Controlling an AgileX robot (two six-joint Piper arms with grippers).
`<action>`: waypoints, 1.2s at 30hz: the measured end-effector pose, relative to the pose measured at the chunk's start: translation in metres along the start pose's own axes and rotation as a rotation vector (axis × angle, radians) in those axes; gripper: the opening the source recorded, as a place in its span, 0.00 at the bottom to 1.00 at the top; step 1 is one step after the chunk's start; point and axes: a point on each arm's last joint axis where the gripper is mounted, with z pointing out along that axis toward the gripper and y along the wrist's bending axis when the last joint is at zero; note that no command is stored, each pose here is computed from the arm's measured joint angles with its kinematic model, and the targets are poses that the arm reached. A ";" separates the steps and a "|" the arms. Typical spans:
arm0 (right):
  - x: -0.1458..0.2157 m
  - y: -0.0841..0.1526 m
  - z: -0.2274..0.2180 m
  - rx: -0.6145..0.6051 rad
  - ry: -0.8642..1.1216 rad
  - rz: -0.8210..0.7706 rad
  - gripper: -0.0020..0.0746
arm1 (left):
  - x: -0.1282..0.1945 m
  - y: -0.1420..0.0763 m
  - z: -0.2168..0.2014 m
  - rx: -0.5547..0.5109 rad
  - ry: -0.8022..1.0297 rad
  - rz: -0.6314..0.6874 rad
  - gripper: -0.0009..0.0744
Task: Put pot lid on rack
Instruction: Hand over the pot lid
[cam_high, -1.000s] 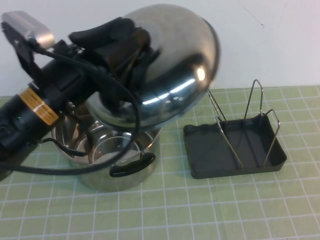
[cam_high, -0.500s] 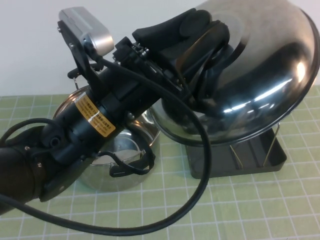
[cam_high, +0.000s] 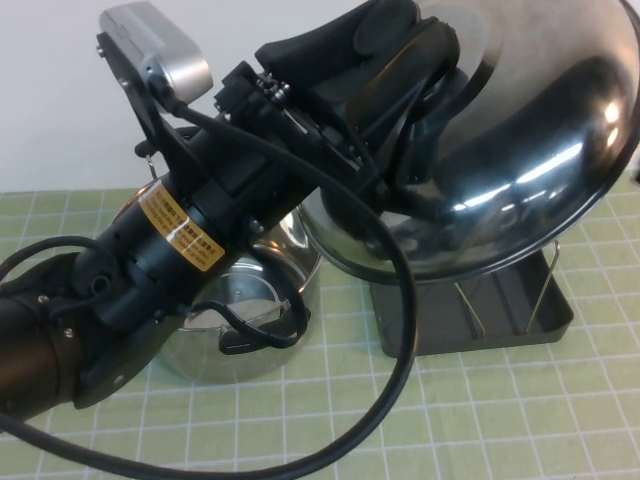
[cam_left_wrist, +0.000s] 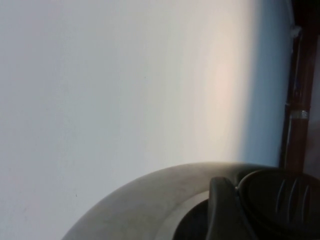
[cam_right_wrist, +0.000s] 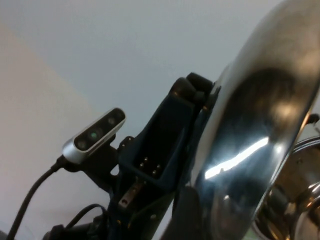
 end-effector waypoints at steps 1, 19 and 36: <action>-0.001 -0.004 0.005 -0.019 0.027 0.020 0.82 | 0.000 0.000 0.000 0.002 0.001 0.001 0.45; -0.011 -0.011 0.035 -0.134 0.127 -0.011 0.36 | 0.006 -0.006 0.000 0.069 0.069 0.055 0.45; -0.008 -0.004 0.035 -0.206 0.147 -0.138 0.09 | 0.017 -0.010 -0.003 0.134 0.185 0.023 0.89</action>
